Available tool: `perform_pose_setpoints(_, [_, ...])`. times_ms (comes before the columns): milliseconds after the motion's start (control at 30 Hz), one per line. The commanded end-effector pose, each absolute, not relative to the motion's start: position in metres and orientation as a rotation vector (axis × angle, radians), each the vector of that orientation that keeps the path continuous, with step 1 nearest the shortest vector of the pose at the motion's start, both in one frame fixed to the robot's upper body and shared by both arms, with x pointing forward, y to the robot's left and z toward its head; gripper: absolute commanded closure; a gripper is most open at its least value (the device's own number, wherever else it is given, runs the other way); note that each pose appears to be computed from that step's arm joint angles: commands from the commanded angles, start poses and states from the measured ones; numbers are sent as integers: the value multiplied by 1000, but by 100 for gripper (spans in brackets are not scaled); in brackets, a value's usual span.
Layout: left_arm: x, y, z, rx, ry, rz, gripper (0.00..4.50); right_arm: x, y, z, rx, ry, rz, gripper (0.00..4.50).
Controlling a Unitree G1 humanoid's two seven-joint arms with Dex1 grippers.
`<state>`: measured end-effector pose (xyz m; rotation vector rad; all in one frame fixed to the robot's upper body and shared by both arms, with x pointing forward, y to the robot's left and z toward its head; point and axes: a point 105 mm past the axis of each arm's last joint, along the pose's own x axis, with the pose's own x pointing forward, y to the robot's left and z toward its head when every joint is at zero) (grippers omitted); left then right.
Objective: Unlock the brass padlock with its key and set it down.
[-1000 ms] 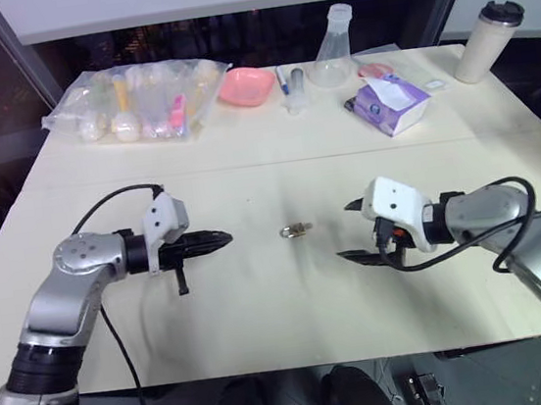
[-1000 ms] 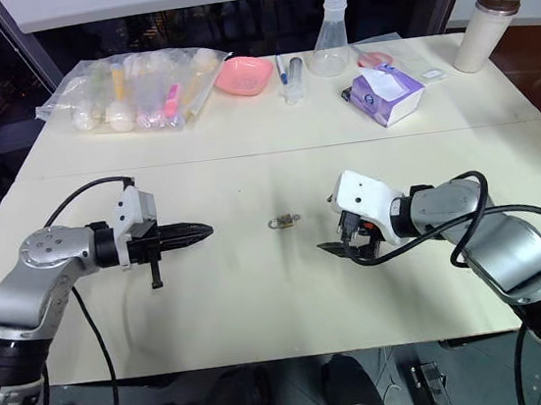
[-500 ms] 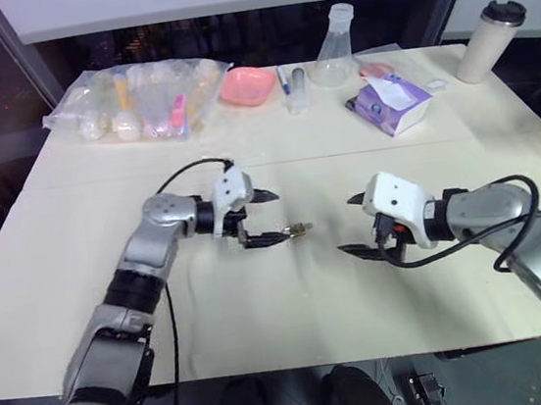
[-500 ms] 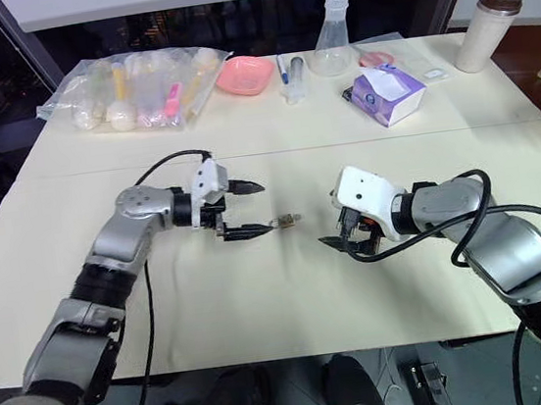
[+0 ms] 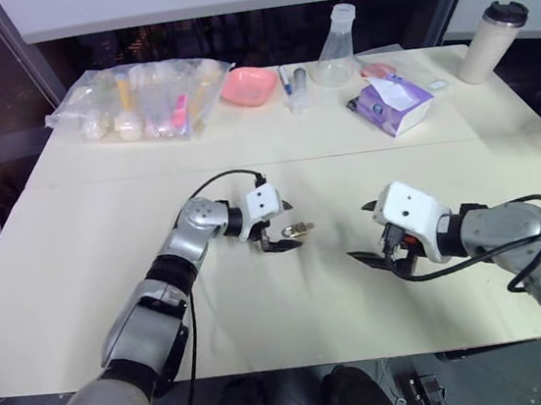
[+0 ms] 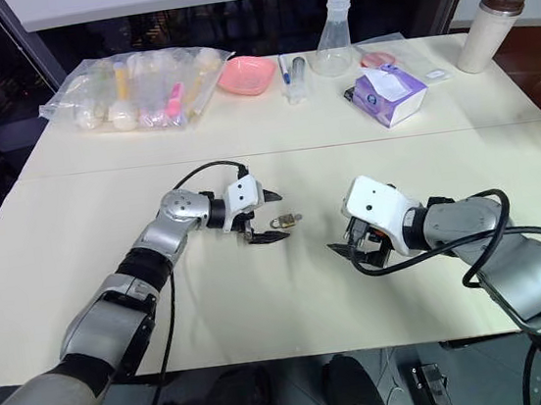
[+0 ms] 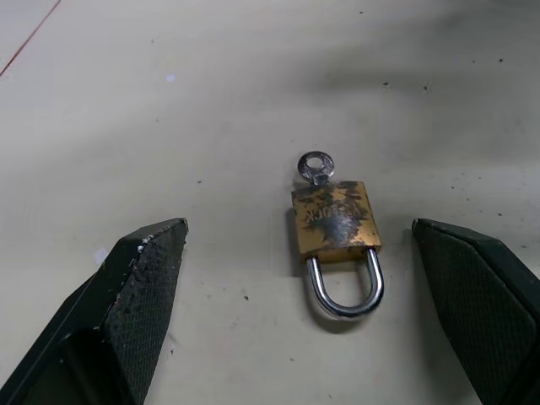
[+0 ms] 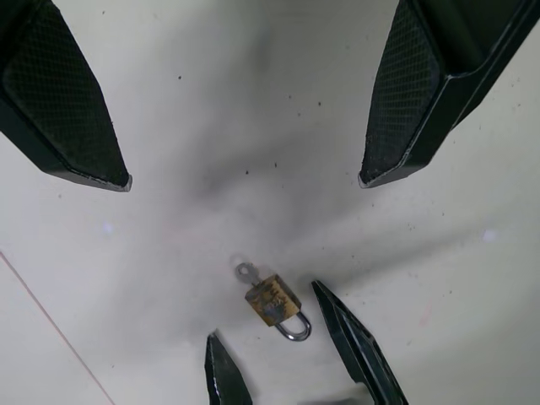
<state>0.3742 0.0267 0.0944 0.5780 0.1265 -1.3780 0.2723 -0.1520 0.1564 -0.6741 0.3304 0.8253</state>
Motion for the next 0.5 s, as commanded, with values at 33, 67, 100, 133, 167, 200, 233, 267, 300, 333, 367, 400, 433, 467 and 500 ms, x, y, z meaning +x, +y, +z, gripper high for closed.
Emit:
perform_pose_setpoints(33, [373,25,86,596,152,-1384,5,271,-151,168,-696,281,809,0])
perform_pose_setpoints(67, [372,23,84,601,155,-1389,30,271,-151,168,-699,280,805,0])
perform_pose_setpoints(100, [371,23,81,605,162,-1394,60,271,-152,168,-701,278,802,0])
perform_pose_setpoints(133, [369,22,78,609,168,-1406,87,272,-152,169,-704,277,800,0])
perform_pose_setpoints(167, [367,22,77,603,170,-1417,130,272,-152,169,-705,275,799,0])
perform_pose_setpoints(200, [365,21,76,599,171,-1423,169,272,-152,169,-706,274,799,0])
perform_pose_setpoints(233, [364,20,76,593,166,-1430,219,273,-152,169,-707,274,798,0])
perform_pose_setpoints(267, [364,19,76,587,164,-1434,261,273,-152,170,-710,273,797,0])
perform_pose_setpoints(300, [363,19,76,584,164,-1435,312,273,-152,170,-710,273,798,0])
perform_pose_setpoints(333, [364,19,76,581,164,-1431,358,274,-152,170,-713,272,799,0])
perform_pose_setpoints(367, [364,19,76,580,165,-1428,377,274,-152,170,-715,271,800,0])
perform_pose_setpoints(400, [365,20,76,581,165,-1421,376,275,-152,170,-718,269,801,0])
perform_pose_setpoints(433, [366,21,76,581,164,-1416,376,275,-152,170,-720,268,801,0])
perform_pose_setpoints(467, [368,24,78,579,164,-1403,376,276,-151,171,-727,264,802,0])
perform_pose_setpoints(500, [371,27,82,577,160,-1390,376,278,-150,171,-743,254,800,0])
